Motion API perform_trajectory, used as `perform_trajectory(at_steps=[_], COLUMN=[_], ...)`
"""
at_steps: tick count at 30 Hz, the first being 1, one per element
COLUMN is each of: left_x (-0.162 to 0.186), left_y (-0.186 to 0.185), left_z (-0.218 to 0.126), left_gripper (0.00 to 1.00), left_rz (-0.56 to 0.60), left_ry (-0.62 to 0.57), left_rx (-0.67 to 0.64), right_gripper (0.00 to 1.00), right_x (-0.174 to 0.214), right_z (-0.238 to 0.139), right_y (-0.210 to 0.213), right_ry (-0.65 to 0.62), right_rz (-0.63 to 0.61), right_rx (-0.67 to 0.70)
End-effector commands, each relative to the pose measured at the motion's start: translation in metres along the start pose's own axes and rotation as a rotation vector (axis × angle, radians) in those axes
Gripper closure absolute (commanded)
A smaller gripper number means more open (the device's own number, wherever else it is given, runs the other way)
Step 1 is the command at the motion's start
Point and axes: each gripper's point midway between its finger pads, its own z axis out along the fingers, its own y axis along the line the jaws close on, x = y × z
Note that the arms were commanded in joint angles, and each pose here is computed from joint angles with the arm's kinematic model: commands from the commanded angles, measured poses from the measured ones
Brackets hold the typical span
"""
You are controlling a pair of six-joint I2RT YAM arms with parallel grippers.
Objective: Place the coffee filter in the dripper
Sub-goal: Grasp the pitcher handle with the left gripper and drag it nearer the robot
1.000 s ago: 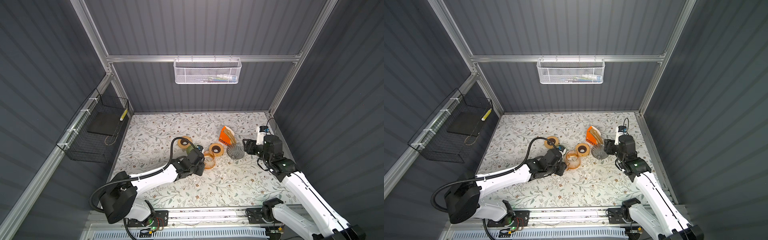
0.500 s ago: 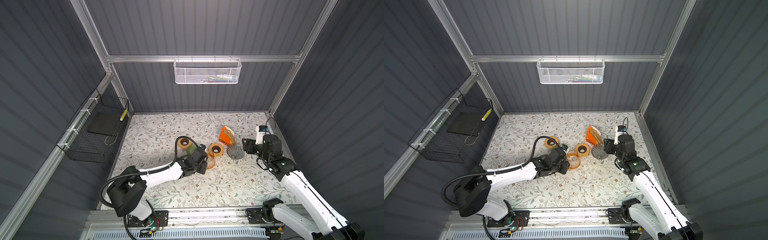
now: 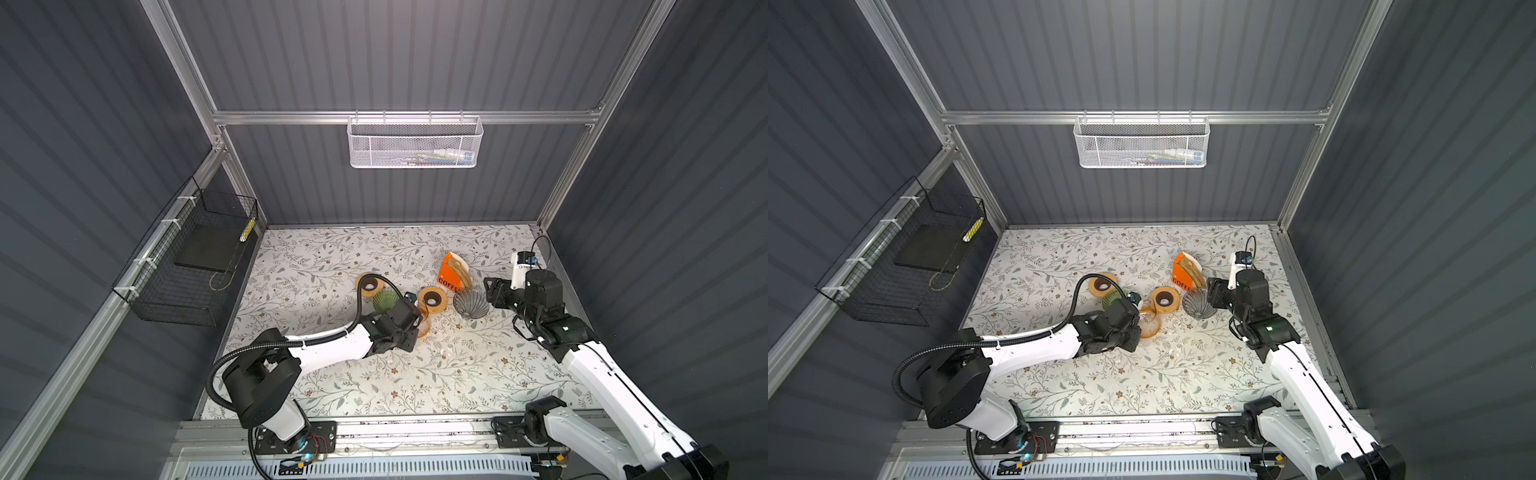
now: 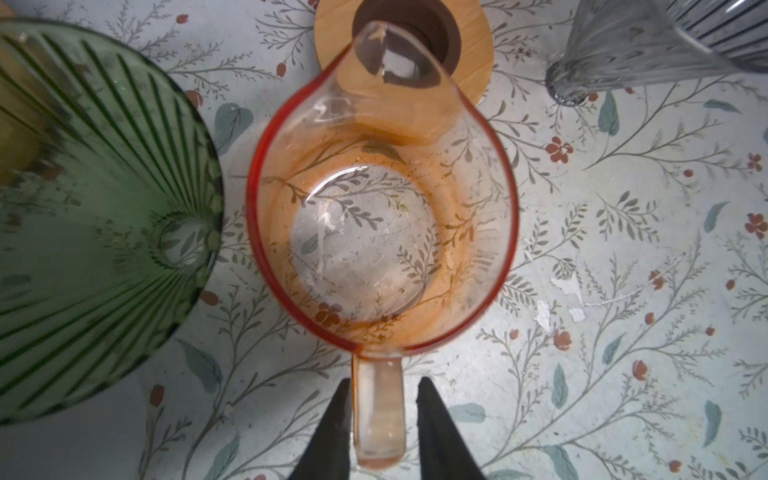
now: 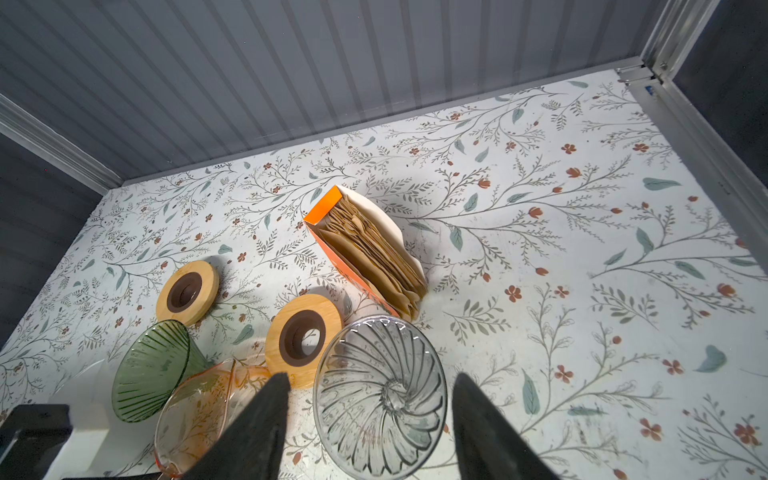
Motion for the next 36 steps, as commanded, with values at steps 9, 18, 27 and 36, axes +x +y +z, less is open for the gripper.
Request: perform_trajectory(at_steps=[9, 18, 27, 36], left_x=[-0.005, -0.004, 0.001, 0.011], left_y=[0.005, 0.004, -0.007, -0.039], left_z=[-0.003, -0.004, -0.012, -0.028], left_gripper=[0.76, 0.87, 1.00, 1.00], left_rz=[0.059, 0.075, 0.098, 0.153], left_ry=[0.003, 0.007, 0.006, -0.011], left_rx=[-0.087, -0.097, -0.073, 0.011], right_gripper=[0.37, 0.37, 0.37, 0.38], right_x=[0.003, 0.002, 0.000, 0.001], right_z=[-0.005, -0.009, -0.013, -0.022], right_y=[0.001, 0.001, 0.002, 0.001], right_ry=[-0.016, -0.026, -0.032, -0.030], right_rz=[0.008, 0.008, 0.010, 0.017], right_rx=[-0.014, -0.015, -0.018, -0.019])
